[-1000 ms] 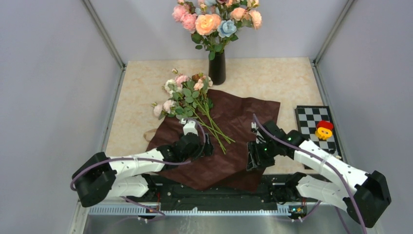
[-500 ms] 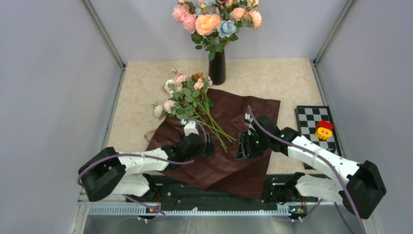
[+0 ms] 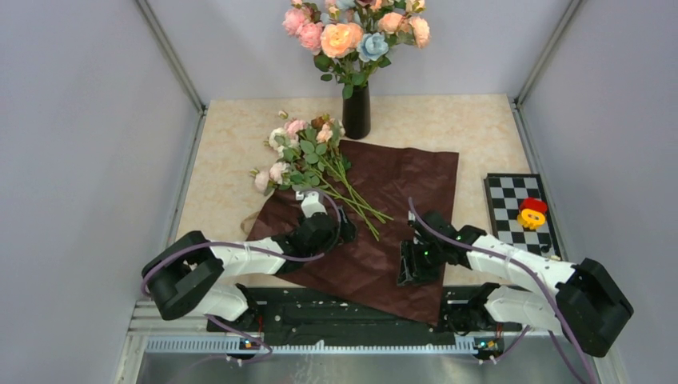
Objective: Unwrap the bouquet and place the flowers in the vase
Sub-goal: Unfold the wrapping paper at the center of the board.
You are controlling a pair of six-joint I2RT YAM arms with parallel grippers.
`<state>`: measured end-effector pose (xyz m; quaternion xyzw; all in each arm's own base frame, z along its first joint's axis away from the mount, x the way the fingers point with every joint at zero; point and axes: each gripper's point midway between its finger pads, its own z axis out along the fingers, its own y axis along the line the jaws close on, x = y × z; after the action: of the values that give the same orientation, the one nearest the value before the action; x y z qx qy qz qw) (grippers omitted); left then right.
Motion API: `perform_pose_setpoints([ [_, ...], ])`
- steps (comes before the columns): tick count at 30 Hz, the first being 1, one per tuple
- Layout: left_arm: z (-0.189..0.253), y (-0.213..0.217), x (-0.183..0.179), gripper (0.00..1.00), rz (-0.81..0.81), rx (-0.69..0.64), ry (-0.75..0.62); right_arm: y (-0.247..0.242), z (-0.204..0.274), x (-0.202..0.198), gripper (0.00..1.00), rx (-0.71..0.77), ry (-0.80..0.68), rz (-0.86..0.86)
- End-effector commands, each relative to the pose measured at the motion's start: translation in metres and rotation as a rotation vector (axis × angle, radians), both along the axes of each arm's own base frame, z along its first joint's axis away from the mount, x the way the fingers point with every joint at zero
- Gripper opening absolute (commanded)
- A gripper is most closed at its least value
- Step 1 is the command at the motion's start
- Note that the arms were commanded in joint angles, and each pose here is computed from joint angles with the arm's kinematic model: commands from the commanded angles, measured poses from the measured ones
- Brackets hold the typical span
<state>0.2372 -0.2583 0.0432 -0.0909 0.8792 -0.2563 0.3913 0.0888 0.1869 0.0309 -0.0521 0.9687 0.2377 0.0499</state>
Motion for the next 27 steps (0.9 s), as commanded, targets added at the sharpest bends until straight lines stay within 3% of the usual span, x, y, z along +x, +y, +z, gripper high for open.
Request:
perform_pose_setpoints([
  [1, -0.038, 0.027, -0.010, 0.99, 0.043, 0.100, 0.107, -0.005, -0.009, -0.002, 0.50, -0.054, 0.008, 0.022],
  [8, -0.043, 0.035, -0.005, 0.99, 0.071, 0.091, 0.120, -0.018, -0.019, -0.009, 0.50, -0.112, 0.034, 0.022],
  [14, -0.029, 0.022, -0.005, 0.99, -0.005, 0.057, 0.099, -0.018, -0.018, -0.005, 0.50, -0.119, 0.016, 0.021],
  [21, 0.026, 0.010, -0.002, 0.99, -0.089, 0.036, 0.025, -0.003, 0.012, 0.014, 0.55, -0.058, -0.070, 0.020],
  [27, 0.073, 0.027, -0.008, 0.99, -0.087, 0.037, -0.034, 0.013, 0.058, 0.052, 0.57, -0.010, -0.248, 0.006],
])
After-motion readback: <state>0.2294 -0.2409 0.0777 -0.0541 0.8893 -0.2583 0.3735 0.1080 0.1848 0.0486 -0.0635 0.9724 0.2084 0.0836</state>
